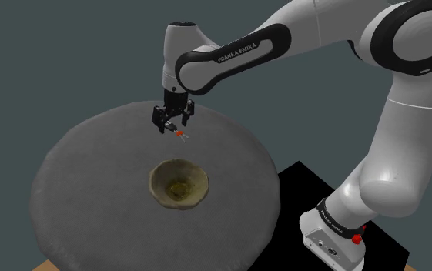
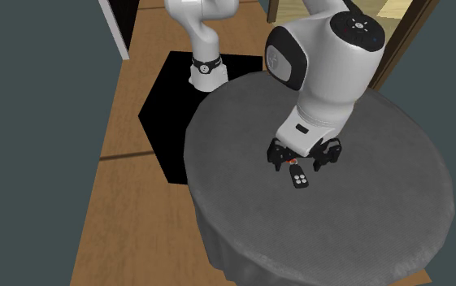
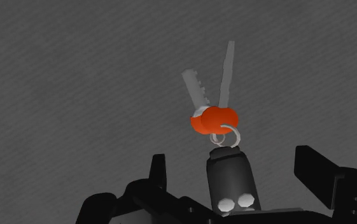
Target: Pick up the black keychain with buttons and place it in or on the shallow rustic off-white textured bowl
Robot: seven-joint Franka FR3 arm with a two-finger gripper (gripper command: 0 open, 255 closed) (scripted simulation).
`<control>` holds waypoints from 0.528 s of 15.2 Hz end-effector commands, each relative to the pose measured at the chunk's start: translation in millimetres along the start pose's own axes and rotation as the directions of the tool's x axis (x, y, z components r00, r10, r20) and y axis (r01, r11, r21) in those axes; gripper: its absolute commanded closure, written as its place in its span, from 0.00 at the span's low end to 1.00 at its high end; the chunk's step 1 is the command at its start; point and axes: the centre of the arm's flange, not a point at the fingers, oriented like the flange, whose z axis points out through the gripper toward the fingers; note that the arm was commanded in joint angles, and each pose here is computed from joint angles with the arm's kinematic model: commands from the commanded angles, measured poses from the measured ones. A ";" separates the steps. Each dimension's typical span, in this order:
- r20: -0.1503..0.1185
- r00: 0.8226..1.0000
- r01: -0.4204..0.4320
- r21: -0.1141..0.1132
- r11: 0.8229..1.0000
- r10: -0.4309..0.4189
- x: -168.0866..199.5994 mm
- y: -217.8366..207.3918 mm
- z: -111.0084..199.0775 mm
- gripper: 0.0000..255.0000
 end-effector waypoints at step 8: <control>0.000 1.000 0.000 0.000 1.000 0.000 -1.1 -1.8 -0.9 1.00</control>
